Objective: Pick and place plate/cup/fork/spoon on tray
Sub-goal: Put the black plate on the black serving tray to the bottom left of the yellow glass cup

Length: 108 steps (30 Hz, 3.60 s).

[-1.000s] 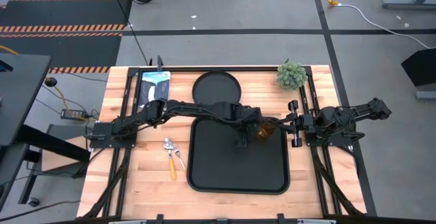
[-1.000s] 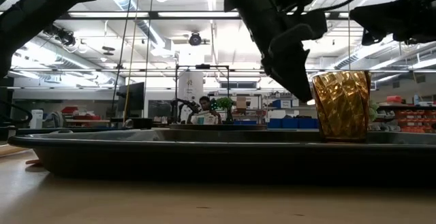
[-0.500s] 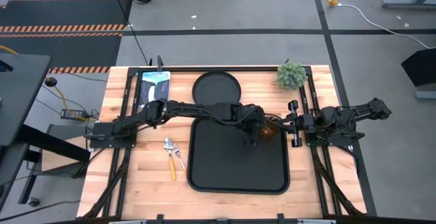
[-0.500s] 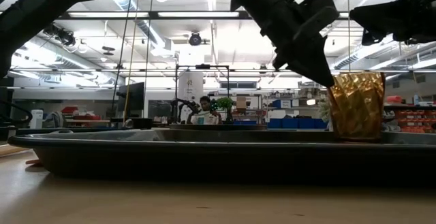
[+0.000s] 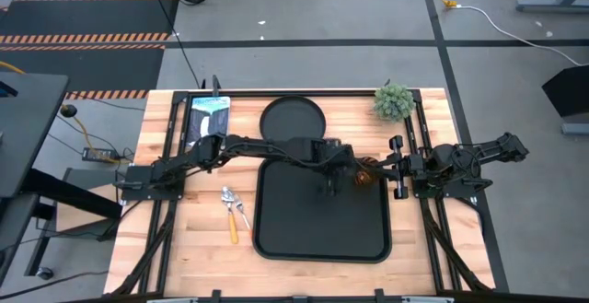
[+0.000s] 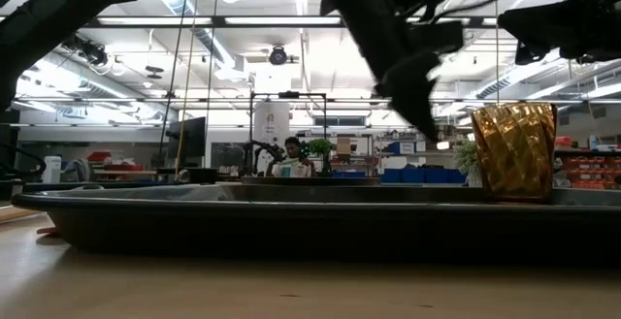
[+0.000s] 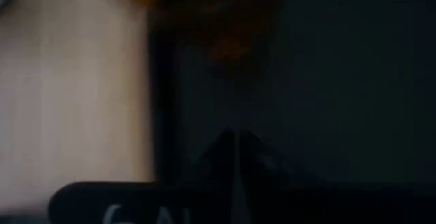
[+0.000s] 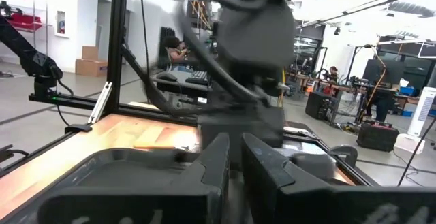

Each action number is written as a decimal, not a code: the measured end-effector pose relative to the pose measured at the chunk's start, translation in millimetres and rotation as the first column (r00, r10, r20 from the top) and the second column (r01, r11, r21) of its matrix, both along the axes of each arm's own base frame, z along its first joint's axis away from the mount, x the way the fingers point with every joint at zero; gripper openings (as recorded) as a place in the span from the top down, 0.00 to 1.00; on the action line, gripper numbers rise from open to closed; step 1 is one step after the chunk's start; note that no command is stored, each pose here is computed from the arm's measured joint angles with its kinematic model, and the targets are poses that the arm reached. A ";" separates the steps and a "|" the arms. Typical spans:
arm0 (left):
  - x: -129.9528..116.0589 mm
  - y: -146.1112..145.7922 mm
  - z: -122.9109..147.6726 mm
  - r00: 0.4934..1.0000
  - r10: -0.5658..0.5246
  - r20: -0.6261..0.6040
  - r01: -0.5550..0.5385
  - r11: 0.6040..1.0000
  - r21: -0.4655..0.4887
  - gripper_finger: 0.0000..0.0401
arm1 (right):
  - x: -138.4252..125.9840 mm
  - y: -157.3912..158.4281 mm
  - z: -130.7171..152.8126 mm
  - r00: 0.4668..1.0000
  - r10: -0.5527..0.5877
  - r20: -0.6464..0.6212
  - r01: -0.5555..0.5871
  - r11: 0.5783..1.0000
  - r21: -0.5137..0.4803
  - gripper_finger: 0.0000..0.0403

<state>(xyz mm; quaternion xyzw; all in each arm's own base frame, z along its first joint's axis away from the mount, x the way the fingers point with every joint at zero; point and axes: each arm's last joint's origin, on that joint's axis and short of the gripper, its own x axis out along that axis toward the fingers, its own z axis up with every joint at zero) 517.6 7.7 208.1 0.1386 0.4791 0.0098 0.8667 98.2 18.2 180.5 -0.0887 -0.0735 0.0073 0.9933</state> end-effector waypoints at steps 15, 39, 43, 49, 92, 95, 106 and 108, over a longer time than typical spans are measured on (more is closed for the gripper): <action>-29.5 81.7 1.5 0.959 0.208 -0.193 -0.202 0.978 0.047 0.99 | 0.0 0.0 0.0 1.000 0.000 0.000 0.000 1.000 0.000 0.89; -145.3 72.0 19.1 0.892 0.449 0.042 -0.451 0.889 0.079 0.97 | 0.0 0.0 0.0 1.000 0.000 0.000 0.000 1.000 0.000 0.89; -172.9 95.2 15.6 0.830 0.547 0.106 -0.544 0.837 -0.060 0.96 | 0.0 0.0 0.0 1.000 0.000 0.000 0.000 1.000 0.000 0.89; -208.9 130.7 -4.8 0.727 0.680 0.092 -0.649 0.725 -0.231 0.88 | 0.0 0.0 0.0 1.000 0.000 0.000 0.000 1.000 0.000 0.89; -243.7 180.8 -58.8 0.424 0.898 -0.117 -0.877 0.376 -0.298 0.86 | 0.0 0.0 0.0 1.000 0.000 0.000 0.000 1.000 0.000 0.89; -242.6 182.1 -57.8 0.417 0.904 -0.092 -0.879 0.376 -0.294 0.93 | 0.0 0.0 0.0 1.000 0.000 0.000 0.000 1.000 0.000 0.89; -238.0 186.9 -54.0 0.433 0.901 -0.009 -0.862 0.412 -0.294 0.97 | 0.0 0.0 0.1 1.000 0.000 0.000 0.000 1.000 0.000 0.89; -236.7 187.7 -52.0 0.438 0.899 -0.003 -0.858 0.417 -0.299 0.97 | 0.0 0.0 0.0 1.000 0.000 0.000 0.000 1.000 0.000 0.89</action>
